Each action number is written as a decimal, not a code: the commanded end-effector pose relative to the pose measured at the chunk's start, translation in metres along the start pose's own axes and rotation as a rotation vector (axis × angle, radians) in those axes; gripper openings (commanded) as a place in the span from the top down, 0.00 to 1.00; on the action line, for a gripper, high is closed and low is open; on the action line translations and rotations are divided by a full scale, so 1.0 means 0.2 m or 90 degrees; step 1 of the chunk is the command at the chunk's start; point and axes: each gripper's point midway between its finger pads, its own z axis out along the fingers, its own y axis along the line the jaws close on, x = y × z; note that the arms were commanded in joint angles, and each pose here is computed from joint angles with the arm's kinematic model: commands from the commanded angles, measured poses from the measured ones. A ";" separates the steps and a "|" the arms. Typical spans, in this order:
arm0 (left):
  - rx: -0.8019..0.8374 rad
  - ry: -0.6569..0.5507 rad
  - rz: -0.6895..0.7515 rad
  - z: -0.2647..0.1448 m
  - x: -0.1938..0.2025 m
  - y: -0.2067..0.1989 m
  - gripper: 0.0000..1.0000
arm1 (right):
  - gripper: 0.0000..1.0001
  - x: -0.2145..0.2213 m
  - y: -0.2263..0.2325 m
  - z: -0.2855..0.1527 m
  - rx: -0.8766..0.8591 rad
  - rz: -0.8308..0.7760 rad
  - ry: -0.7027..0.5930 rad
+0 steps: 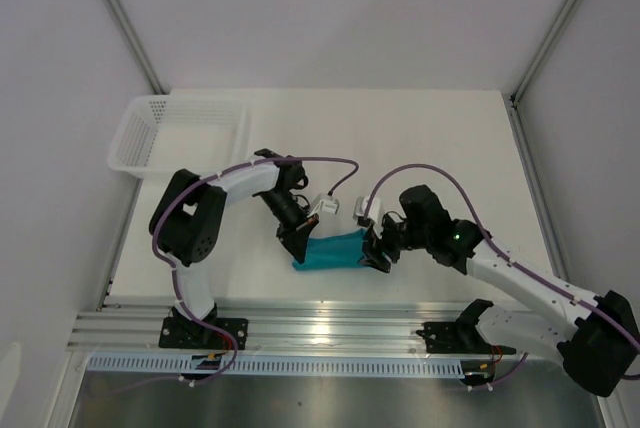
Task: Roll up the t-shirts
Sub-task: Roll the tshirt
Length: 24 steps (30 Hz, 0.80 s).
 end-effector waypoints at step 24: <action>0.000 -0.030 0.026 -0.03 -0.07 0.04 0.99 | 0.17 0.24 -0.16 0.35 0.021 -0.222 0.128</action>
